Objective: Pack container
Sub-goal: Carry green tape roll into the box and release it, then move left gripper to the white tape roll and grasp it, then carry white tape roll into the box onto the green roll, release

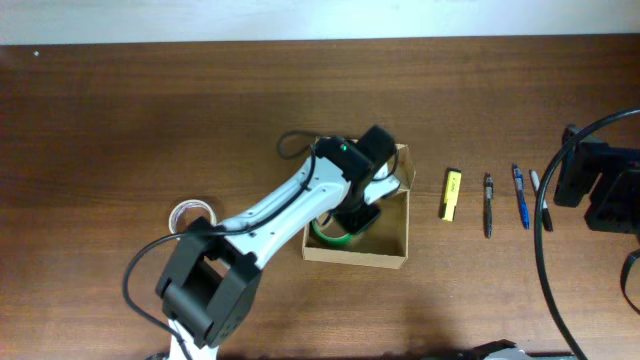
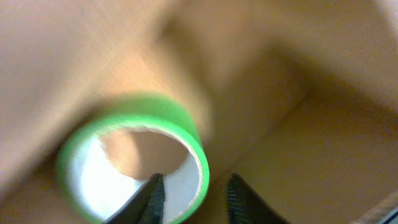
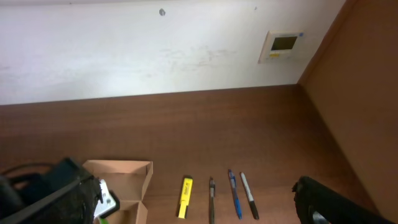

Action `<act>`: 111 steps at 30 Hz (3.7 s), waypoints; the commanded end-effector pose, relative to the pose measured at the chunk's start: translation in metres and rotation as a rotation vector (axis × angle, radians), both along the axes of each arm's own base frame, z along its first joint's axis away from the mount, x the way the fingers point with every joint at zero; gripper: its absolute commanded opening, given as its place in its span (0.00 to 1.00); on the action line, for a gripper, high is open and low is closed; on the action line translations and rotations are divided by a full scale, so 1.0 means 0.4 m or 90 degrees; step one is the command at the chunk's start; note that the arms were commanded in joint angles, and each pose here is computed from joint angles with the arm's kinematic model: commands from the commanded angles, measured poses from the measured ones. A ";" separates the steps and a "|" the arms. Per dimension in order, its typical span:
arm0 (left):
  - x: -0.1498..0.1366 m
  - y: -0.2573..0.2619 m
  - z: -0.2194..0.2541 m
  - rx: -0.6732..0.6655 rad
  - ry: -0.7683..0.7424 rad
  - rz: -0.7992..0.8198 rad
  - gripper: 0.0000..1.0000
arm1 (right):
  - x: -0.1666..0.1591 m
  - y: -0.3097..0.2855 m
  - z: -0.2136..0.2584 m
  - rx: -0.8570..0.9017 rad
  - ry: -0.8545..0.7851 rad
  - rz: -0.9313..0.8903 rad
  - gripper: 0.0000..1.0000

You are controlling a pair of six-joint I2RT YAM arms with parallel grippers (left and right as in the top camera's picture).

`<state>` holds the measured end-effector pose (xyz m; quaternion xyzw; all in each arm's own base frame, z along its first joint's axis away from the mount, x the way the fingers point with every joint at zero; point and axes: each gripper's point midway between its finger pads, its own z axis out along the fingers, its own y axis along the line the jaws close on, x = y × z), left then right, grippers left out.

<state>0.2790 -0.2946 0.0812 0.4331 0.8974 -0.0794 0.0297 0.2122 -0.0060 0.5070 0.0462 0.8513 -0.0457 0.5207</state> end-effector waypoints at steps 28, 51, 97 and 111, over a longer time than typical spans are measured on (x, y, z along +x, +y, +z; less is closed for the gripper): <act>0.054 0.548 0.038 0.060 0.086 0.561 0.52 | -0.002 0.010 -0.005 0.000 0.006 0.015 0.99; 0.057 0.752 -0.096 0.108 0.046 0.726 0.46 | 0.005 0.030 -0.011 0.007 0.014 0.041 0.99; 0.214 0.684 0.123 -0.090 -0.097 0.668 0.02 | 0.009 0.036 -0.014 0.008 0.018 0.049 0.99; 0.182 0.270 0.467 -0.222 -0.230 0.336 0.02 | 0.009 0.036 -0.014 0.008 0.018 0.049 0.99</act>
